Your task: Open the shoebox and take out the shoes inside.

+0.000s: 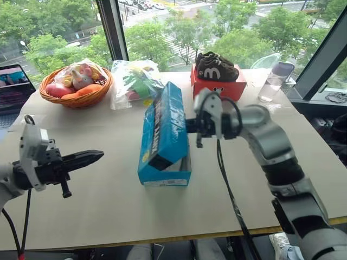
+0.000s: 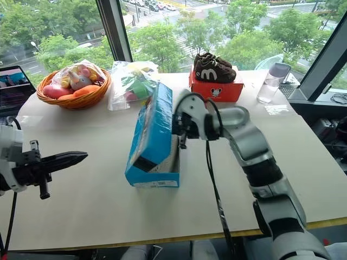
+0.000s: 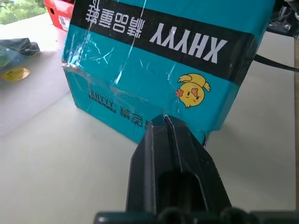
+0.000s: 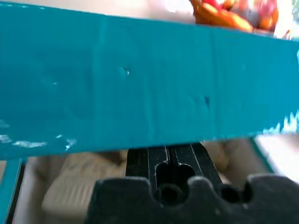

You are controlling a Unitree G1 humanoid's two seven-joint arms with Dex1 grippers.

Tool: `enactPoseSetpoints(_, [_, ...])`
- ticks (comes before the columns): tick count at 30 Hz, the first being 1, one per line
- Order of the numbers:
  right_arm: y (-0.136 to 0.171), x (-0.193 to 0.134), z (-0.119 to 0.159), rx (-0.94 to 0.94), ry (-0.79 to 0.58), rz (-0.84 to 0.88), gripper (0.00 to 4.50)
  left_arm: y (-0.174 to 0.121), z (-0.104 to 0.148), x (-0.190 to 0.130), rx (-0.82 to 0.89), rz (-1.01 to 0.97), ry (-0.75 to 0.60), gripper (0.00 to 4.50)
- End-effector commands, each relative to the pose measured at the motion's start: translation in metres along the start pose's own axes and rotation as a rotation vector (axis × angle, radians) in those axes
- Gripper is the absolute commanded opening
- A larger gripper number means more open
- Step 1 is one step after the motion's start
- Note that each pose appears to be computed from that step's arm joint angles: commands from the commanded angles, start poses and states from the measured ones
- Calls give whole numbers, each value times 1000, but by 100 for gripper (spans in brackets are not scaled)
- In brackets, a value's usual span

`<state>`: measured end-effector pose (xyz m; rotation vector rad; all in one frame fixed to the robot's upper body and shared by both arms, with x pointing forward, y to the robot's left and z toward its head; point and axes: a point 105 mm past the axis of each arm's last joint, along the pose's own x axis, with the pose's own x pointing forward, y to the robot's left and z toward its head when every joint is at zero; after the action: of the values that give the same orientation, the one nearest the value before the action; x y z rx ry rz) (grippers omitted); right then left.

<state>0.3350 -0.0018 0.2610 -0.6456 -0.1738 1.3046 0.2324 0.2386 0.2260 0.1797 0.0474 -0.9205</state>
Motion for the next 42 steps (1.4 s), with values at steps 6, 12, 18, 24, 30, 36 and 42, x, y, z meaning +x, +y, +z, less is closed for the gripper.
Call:
enactPoseSetpoints(6, [-7, 32, 80, -56, -237, -84, 3, -3, 45, -13, 57, 2, -121, 0])
enactPoseSetpoints(12, [-2, 34, 46, -2, -159, -89, 3, -5, 65, -18, 59, 0, -193, 0])
enactPoseSetpoints(18, [-13, 6, -3, 110, -42, -179, 3, -3, 82, -24, 103, -35, -197, 0])
enactPoseSetpoints(24, [-10, -12, -22, 169, 17, -202, 3, 9, 80, -18, 124, -104, -84, 0])
enactPoseSetpoints(30, [-3, -13, -17, 179, 56, -156, 3, 29, 16, 13, 149, -141, 143, 0])
enactPoseSetpoints(36, [9, -3, -15, 171, 106, -81, 3, 40, 6, 34, 120, -207, 79, 0])
enactPoseSetpoints(42, [3, 0, -14, 168, 106, -71, 100, 55, 13, 41, 123, -203, 29, 0])
